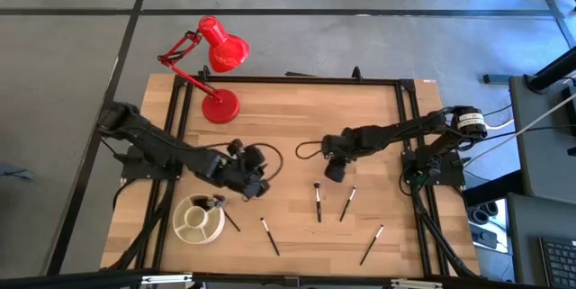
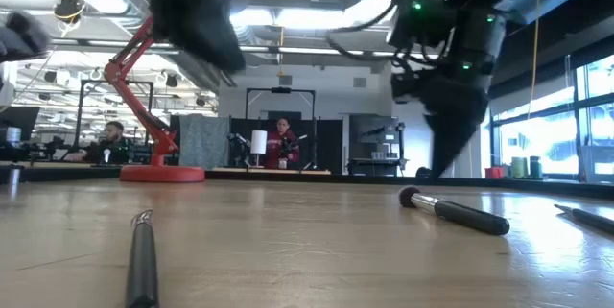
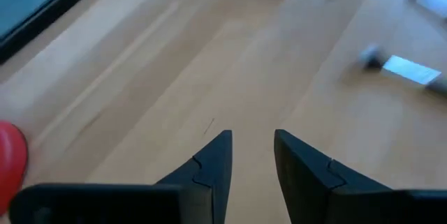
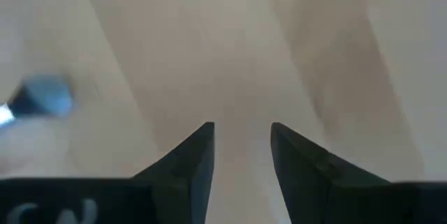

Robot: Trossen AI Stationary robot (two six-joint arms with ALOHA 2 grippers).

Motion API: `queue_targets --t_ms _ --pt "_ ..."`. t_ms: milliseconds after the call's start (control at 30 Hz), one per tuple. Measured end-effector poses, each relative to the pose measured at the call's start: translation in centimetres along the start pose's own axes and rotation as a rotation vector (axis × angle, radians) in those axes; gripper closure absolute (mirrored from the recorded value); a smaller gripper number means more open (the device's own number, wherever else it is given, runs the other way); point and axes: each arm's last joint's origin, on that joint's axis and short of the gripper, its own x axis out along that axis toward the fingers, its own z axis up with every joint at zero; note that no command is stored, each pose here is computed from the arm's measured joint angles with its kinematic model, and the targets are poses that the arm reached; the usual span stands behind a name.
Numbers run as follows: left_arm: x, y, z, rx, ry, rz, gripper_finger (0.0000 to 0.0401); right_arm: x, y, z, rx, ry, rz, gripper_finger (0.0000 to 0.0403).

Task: Put items in baskets/containers
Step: Put the black eyeshadow brush into the white organizer bin

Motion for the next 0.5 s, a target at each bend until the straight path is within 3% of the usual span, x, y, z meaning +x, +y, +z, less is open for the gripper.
queue_targets --t_ms 200,333,400,500 --pt "5.1 -1.4 -2.5 0.133 0.104 0.103 0.0299 -0.5 1.0 -2.9 0.05 0.286 0.056 0.0262" --pt "7.5 -2.0 -3.9 0.217 0.174 0.101 0.0299 -1.2 1.9 -5.0 0.025 0.47 0.068 0.0262" --pt "8.1 -2.4 -4.4 0.267 0.183 0.09 0.0301 -1.5 2.6 -5.8 -0.058 0.502 0.081 0.0262" --pt "8.5 -2.7 -4.4 0.321 0.162 0.077 0.0303 -1.7 3.9 -6.5 -0.282 0.472 0.117 0.0262"
